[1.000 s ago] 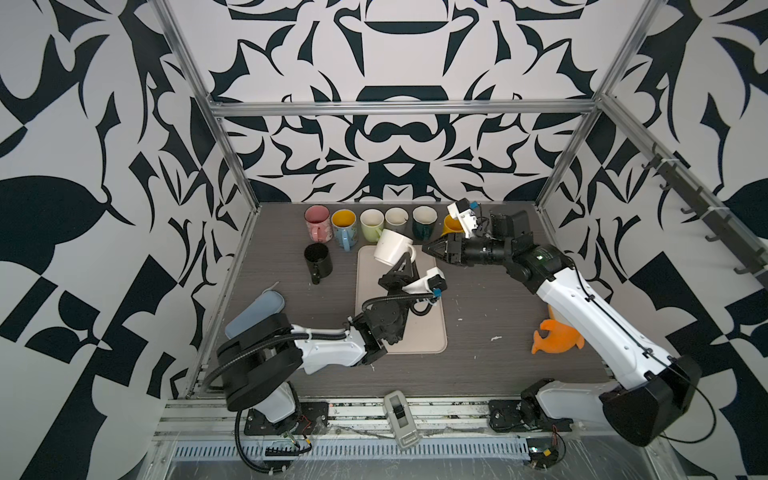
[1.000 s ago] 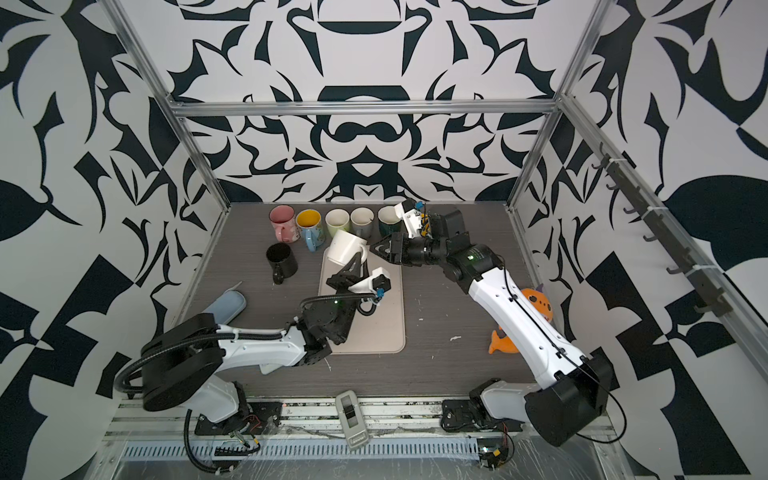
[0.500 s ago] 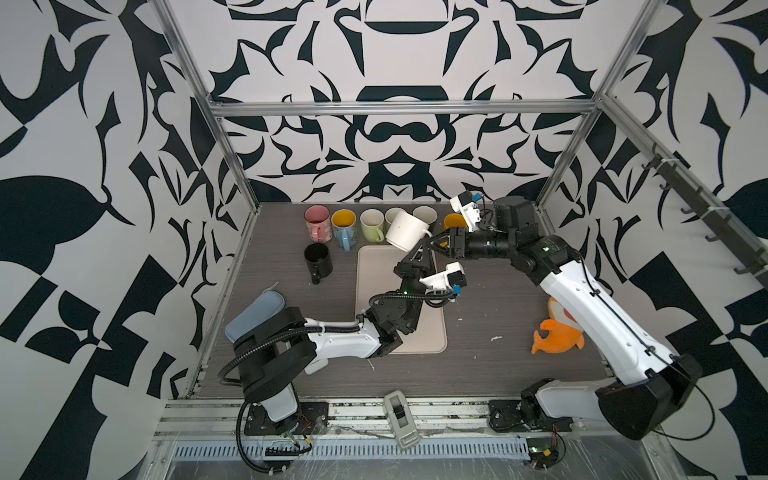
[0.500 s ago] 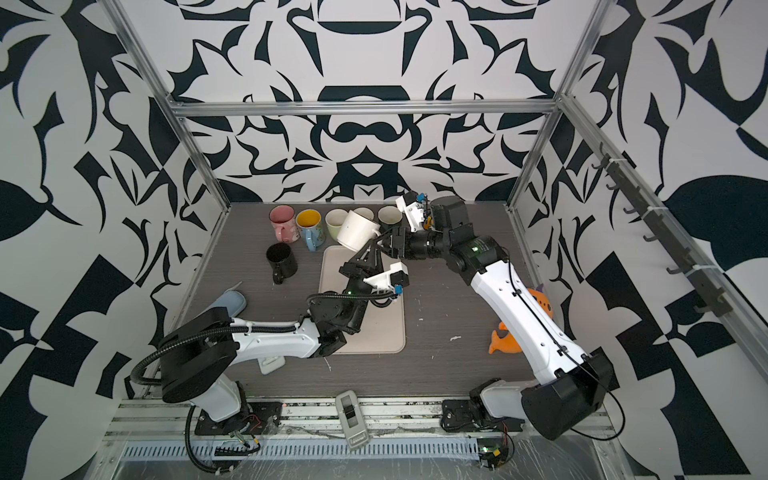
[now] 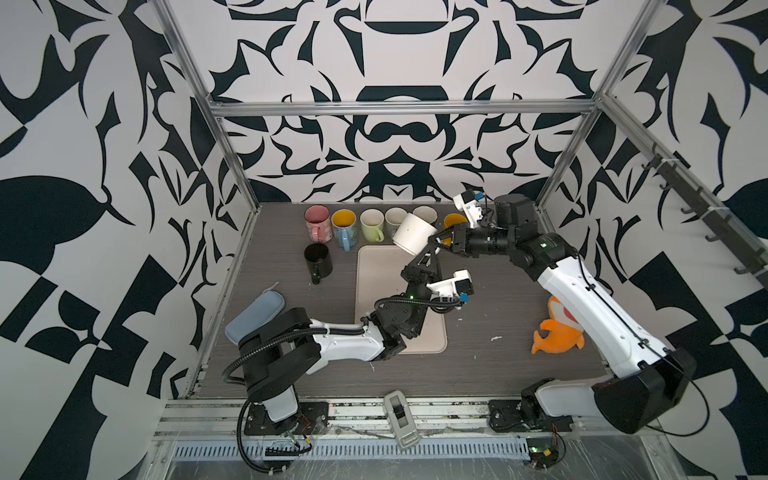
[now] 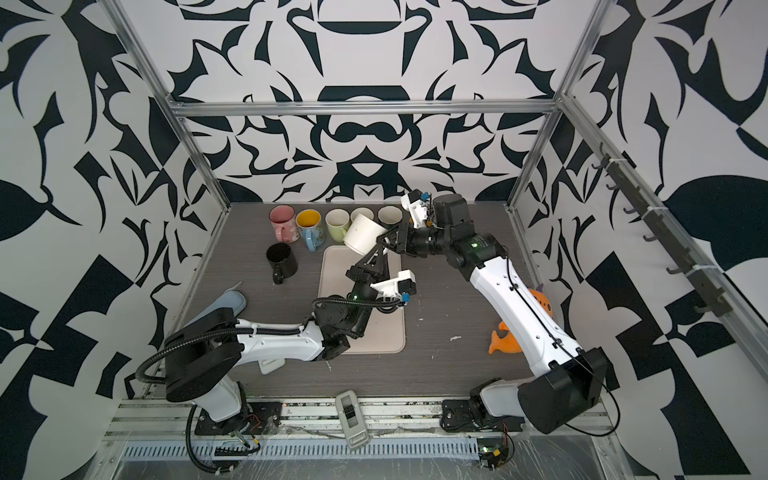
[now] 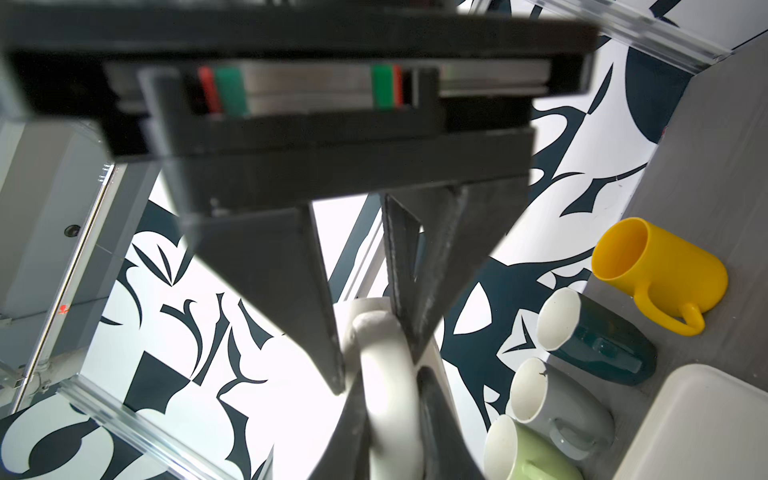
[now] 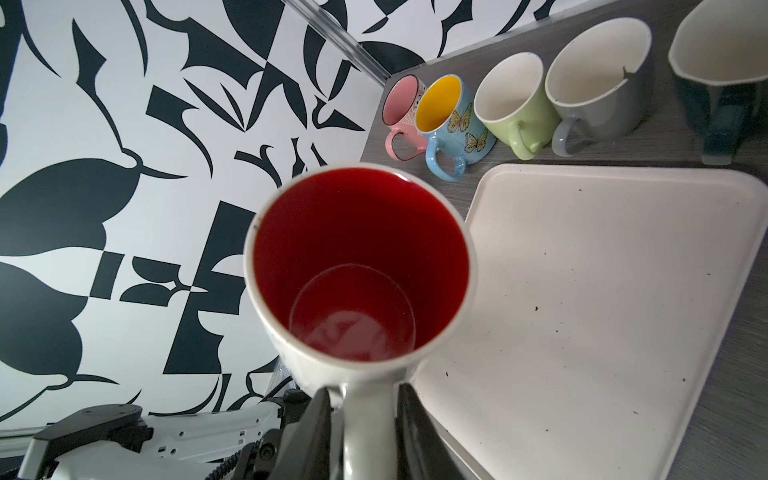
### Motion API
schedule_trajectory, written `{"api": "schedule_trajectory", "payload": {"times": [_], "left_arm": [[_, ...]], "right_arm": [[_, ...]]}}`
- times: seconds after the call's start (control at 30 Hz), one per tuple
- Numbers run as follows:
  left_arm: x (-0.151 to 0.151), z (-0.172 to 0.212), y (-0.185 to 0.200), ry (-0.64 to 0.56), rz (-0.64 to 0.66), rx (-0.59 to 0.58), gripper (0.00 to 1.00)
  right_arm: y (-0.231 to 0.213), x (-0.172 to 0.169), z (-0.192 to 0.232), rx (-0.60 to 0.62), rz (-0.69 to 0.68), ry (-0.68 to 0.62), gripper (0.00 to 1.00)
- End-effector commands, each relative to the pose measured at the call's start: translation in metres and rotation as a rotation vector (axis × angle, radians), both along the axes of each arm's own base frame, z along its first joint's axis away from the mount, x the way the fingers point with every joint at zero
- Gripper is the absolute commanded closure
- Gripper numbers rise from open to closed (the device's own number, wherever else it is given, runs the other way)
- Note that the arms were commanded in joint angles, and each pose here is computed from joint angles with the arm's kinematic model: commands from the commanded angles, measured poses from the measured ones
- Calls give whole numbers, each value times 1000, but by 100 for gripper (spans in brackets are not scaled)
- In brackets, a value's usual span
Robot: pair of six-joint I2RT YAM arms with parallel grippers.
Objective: Turn the mug right side up
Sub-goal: 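Grasp the white mug's handle with the right gripper beside the left gripper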
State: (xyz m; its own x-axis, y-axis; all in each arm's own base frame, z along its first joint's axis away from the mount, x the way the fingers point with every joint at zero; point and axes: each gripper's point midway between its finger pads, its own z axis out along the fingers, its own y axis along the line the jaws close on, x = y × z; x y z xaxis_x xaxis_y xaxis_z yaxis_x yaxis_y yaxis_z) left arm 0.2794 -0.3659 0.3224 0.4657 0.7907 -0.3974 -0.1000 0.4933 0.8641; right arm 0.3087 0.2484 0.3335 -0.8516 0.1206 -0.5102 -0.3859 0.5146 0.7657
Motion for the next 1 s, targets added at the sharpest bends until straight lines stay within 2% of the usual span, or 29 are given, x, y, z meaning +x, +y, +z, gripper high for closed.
{"api": "schedule_trajectory", "payload": {"times": [0.0, 0.23, 0.33, 0.37, 0.4, 0.97], "left_arm": [[-12, 46, 6, -101, -26, -113, 100], [-16, 45, 1, -116, -39, -83, 100], [-19, 45, -1, -122, -48, -75, 100], [-20, 45, -2, -124, -52, -70, 100], [-20, 45, -2, -125, -54, -71, 100], [-17, 31, -4, -124, -25, 0, 100]], "right_arm": [[2, 0, 6, 25, 8, -6, 70], [5, 5, 0, 36, 7, 32, 70], [8, 6, -4, 47, 15, 58, 88], [8, 6, -6, 50, 15, 69, 98], [9, 7, -8, 51, 16, 78, 100], [3, -7, -16, 40, 15, 88, 100]]}}
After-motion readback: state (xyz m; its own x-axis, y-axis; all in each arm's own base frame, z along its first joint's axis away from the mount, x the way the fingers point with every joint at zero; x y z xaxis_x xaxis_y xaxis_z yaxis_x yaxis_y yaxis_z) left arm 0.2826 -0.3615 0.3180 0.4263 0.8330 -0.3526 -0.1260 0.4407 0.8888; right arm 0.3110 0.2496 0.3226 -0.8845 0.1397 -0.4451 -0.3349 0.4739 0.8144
